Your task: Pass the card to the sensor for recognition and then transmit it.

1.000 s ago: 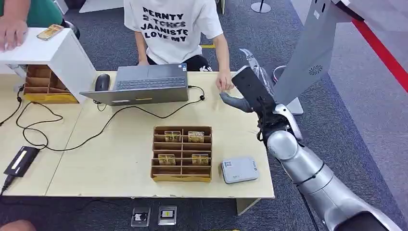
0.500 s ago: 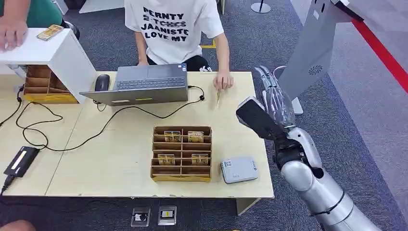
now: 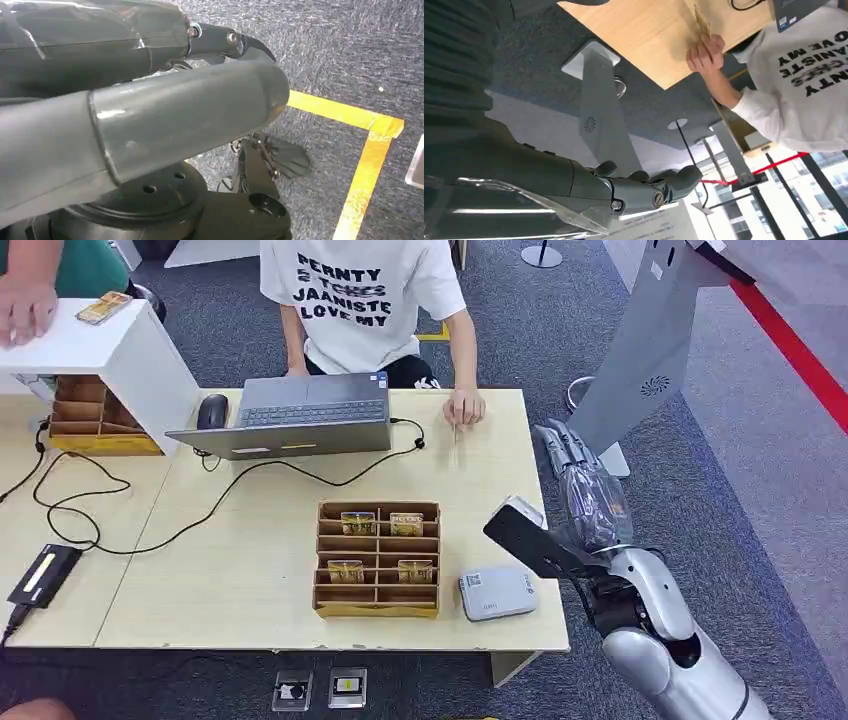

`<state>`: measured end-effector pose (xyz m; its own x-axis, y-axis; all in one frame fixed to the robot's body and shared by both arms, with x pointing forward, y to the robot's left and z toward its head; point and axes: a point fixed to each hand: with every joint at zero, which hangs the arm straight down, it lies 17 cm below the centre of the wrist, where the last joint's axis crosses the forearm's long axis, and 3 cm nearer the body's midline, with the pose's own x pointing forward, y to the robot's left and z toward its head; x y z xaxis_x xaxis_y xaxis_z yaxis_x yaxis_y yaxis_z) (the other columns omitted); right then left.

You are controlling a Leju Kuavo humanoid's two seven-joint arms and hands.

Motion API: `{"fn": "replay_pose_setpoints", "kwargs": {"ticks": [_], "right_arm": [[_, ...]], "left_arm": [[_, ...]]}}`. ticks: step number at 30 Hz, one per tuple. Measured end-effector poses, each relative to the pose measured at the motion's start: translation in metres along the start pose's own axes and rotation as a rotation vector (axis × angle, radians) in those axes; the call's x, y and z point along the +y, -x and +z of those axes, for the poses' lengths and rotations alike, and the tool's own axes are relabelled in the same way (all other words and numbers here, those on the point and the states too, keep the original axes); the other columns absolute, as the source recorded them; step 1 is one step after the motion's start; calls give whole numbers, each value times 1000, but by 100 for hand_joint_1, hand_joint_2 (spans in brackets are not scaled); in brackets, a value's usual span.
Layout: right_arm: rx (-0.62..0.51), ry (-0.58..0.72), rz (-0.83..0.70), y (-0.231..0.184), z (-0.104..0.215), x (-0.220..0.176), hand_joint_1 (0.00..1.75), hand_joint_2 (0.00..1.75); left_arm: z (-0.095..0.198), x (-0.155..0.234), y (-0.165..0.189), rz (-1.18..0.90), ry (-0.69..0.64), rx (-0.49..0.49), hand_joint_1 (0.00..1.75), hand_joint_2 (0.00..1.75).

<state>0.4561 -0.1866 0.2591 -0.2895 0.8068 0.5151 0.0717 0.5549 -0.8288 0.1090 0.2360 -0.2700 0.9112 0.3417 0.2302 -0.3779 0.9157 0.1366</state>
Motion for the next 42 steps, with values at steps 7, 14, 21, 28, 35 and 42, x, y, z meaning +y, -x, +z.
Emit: {"fn": "replay_pose_setpoints", "kwargs": {"ticks": [7,14,21,28,35,42], "right_arm": [[-2,-11,6,1,9,1,2,175],[15,-49,13,6,19,15,7,175],[-8,-92,13,0,25,28,2,175],[-41,-137,-10,-13,30,43,0,175],[-77,-176,-35,-28,34,55,0,175],[-99,-202,-48,-38,36,63,0,175]], "left_arm": [[0,1,0,0,-1,0,0,0],[-1,3,1,0,-5,12,0,0],[-1,5,4,8,-9,31,0,0],[-2,7,6,19,-14,49,0,0],[-2,10,8,33,-24,65,0,0],[-2,9,7,35,-20,65,0,0]]}}
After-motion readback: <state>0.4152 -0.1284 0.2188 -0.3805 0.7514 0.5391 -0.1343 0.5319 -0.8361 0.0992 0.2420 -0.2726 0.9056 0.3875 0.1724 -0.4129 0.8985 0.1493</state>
